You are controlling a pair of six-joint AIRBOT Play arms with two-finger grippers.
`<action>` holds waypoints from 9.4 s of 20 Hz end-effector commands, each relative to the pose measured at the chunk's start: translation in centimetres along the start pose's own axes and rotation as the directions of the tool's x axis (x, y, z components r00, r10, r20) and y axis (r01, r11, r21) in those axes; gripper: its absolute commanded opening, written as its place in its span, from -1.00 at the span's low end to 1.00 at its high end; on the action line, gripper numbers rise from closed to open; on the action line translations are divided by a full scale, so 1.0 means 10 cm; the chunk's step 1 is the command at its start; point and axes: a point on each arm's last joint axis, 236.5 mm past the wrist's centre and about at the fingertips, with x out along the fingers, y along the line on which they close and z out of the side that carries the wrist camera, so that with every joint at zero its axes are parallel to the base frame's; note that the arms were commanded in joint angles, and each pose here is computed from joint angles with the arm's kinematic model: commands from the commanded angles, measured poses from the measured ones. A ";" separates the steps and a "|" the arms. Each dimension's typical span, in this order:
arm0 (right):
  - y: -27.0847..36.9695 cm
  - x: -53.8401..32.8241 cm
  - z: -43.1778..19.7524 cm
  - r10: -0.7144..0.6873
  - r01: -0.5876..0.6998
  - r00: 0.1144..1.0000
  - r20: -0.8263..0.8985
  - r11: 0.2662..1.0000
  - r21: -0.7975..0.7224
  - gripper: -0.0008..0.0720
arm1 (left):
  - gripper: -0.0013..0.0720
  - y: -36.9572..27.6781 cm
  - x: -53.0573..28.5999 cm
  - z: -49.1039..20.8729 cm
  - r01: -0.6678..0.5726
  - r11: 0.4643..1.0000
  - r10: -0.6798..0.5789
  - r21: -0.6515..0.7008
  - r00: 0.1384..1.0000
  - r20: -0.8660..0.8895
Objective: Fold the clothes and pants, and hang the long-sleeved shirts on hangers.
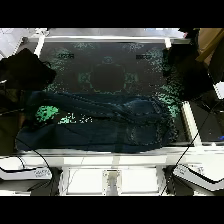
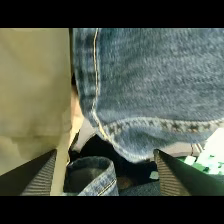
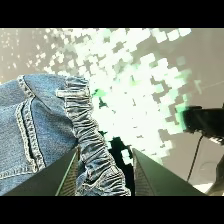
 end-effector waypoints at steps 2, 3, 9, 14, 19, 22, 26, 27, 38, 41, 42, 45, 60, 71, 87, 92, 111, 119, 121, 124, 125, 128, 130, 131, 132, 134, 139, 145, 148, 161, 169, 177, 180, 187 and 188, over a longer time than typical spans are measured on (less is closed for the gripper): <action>0.04 0.00 -0.07 0.016 -0.016 0.999 -0.029 1.000 0.001 0.08 | 0.95 -0.10 -0.43 0.52 0.056 0.997 -0.038 -0.052 0.954 0.296; 0.04 0.00 -0.07 0.019 -0.019 0.999 -0.033 1.000 0.001 0.08 | 0.95 -0.09 -0.58 0.70 0.070 0.994 -0.031 -0.086 0.920 0.390; 0.18 0.00 -0.03 0.074 -0.074 0.997 -0.014 0.997 0.026 0.08 | 0.95 -0.08 -0.47 1.13 0.173 0.960 -0.042 -0.220 0.865 0.500; 0.40 -0.03 0.04 0.169 -0.170 0.985 0.015 0.984 0.057 0.08 | 0.93 -0.21 -0.13 1.53 0.266 0.940 -0.133 -0.214 0.863 0.488; 0.46 -0.04 -0.06 0.193 -0.190 0.981 -0.026 0.978 0.086 0.08 | 0.73 -0.16 0.10 1.74 0.259 0.943 -0.135 -0.211 0.872 0.470; 0.47 -0.04 -0.07 0.197 -0.193 0.980 -0.030 0.976 0.106 0.08 | 0.73 -0.09 0.22 1.72 0.213 0.957 -0.108 -0.199 0.893 0.436; 0.47 -0.05 -0.07 0.199 -0.195 0.979 -0.030 0.974 0.114 0.07 | 0.73 -0.14 0.42 1.59 0.194 0.970 -0.129 -0.147 0.922 0.366; 0.48 -0.05 -0.07 0.200 -0.196 0.979 -0.030 0.974 0.117 0.08 | 0.73 -0.15 0.46 1.58 0.197 0.970 -0.134 -0.145 0.923 0.361; 0.62 0.17 -0.01 0.130 -0.130 0.991 -0.022 0.991 0.015 0.08 | -0.91 -0.51 0.34 1.84 0.183 0.983 -0.151 -0.035 0.892 0.425; 0.34 0.19 -0.15 0.014 -0.017 0.997 -0.080 1.000 -0.025 0.07 | -0.91 -0.51 0.18 1.85 0.185 0.983 -0.160 -0.020 0.897 0.411; 0.23 0.19 -0.16 -0.032 0.031 0.996 -0.085 0.999 -0.016 0.07 | -0.91 -0.51 0.13 1.85 0.184 0.983 -0.163 -0.014 0.900 0.404; 0.01 0.24 -0.01 -0.110 0.110 0.993 -0.031 0.994 0.015 0.08 | -0.91 -0.51 -0.02 1.85 0.187 0.982 -0.163 -0.017 0.896 0.413; 0.21 1.51 -0.24 0.251 -0.245 0.916 -0.314 0.968 0.057 0.08 | -0.91 -0.91 -0.07 1.78 0.255 0.963 -0.207 -0.084 0.905 0.372; 0.60 1.66 -0.47 0.300 -0.331 0.865 -0.402 0.943 -0.010 -0.88 | -0.91 -0.95 -0.08 1.76 0.256 0.964 -0.212 -0.076 0.906 0.366; -0.20 0.30 0.93 -0.003 0.000 0.999 -0.052 0.997 -0.074 -0.88 | -0.92 -1.25 -0.84 2.10 0.179 0.984 -0.156 0.017 0.800 0.580; -0.35 0.54 1.11 -0.030 0.030 0.999 0.011 1.000 -0.005 -0.88 | -0.91 -1.02 -0.53 2.14 0.107 0.992 -0.048 -0.074 0.832 0.553; -0.12 0.86 1.40 -0.051 0.056 0.992 0.117 0.998 -0.037 -0.76 | 0.36 -1.24 0.10 2.33 0.178 0.973 -0.070 -0.146 0.834 0.548; -0.27 0.44 0.80 -0.032 0.031 0.992 -0.119 0.999 -0.012 0.08 | 0.89 -0.73 -0.22 1.38 -0.058 0.996 0.074 -0.068 0.962 0.261; -0.27 0.32 0.64 -0.017 0.011 0.986 -0.168 0.999 -0.036 0.08 | 0.89 -0.78 0.09 1.02 -0.046 0.997 0.056 -0.066 0.985 0.164; -0.20 0.31 0.55 0.003 -0.014 0.984 -0.178 0.998 -0.062 0.08 | 0.89 -1.16 0.58 0.74 0.104 0.988 -0.089 -0.113 0.987 0.130; -0.14 0.34 0.53 0.020 -0.032 0.983 -0.182 0.997 -0.067 0.08 | 0.89 -1.34 0.65 0.79 0.186 0.971 -0.160 -0.152 0.973 0.167; -0.07 0.38 0.53 0.028 -0.046 0.982 -0.187 0.994 -0.096 0.08 | 0.85 -1.57 0.69 1.04 0.324 0.915 -0.257 -0.242 0.928 0.270; -0.06 0.38 0.52 0.028 -0.050 0.981 -0.190 0.993 -0.108 0.08 | 0.73 -1.52 0.74 1.07 0.338 0.885 -0.251 -0.320 0.926 0.281; -0.06 0.38 0.52 0.028 -0.049 0.982 -0.189 0.993 -0.108 0.08 | 0.73 -1.47 0.77 1.07 0.339 0.873 -0.247 -0.351 0.927 0.281; -0.06 0.38 0.52 0.028 -0.050 0.981 -0.190 0.993 -0.108 0.08 | 0.73 -1.41 0.78 1.09 0.342 0.859 -0.240 -0.382 0.927 0.288; -0.06 0.38 0.52 0.029 -0.050 0.981 -0.190 0.993 -0.107 0.08 | 0.73 -1.24 0.78 1.16 0.364 0.804 -0.229 -0.471 0.920 0.319; -0.05 0.38 0.52 0.034 -0.054 0.982 -0.188 0.993 -0.102 0.08 | 0.72 -1.06 0.77 1.30 0.451 0.676 -0.257 -0.583 0.885 0.388; 0.12 0.40 0.58 0.092 -0.108 0.982 -0.167 0.990 -0.093 0.08 | 0.13 -1.19 0.77 1.51 0.496 0.666 -0.250 -0.556 0.852 0.460; 0.18 0.43 0.57 0.096 -0.115 0.980 -0.174 0.988 -0.104 0.08 | -0.63 -1.28 0.85 1.49 0.491 0.673 -0.258 -0.553 0.857 0.446; 0.08 0.20 0.36 -0.006 -0.036 0.969 -0.246 0.985 -0.170 0.07 | -0.91 -0.51 0.31 0.90 0.245 0.874 -0.125 -0.421 0.948 0.293; 0.13 0.01 0.07 0.044 -0.115 0.931 -0.362 0.977 -0.177 0.07 | 0.67 -0.81 0.00 0.10 0.201 0.960 -0.199 -0.193 0.980 0.033; 0.29 -0.06 0.11 0.156 -0.184 0.928 -0.338 0.981 -0.053 0.07 | 0.57 -0.79 0.33 -1.31 0.257 0.921 -0.329 -0.294 0.916 -0.228; 0.53 -0.10 0.17 0.235 -0.246 0.921 -0.310 0.969 0.004 0.07 | 0.57 -0.86 0.44 -1.22 0.301 0.908 -0.357 -0.291 0.920 -0.164; 0.93 -0.14 0.11 0.227 -0.270 0.919 -0.323 0.958 -0.095 0.07 | -0.74 -0.86 0.52 -1.06 0.319 0.906 -0.360 -0.279 0.927 -0.108; 0.96 -0.14 0.10 0.227 -0.273 0.917 -0.326 0.957 -0.101 0.05 | -0.91 -0.86 0.52 -1.03 0.323 0.906 -0.360 -0.273 0.928 -0.094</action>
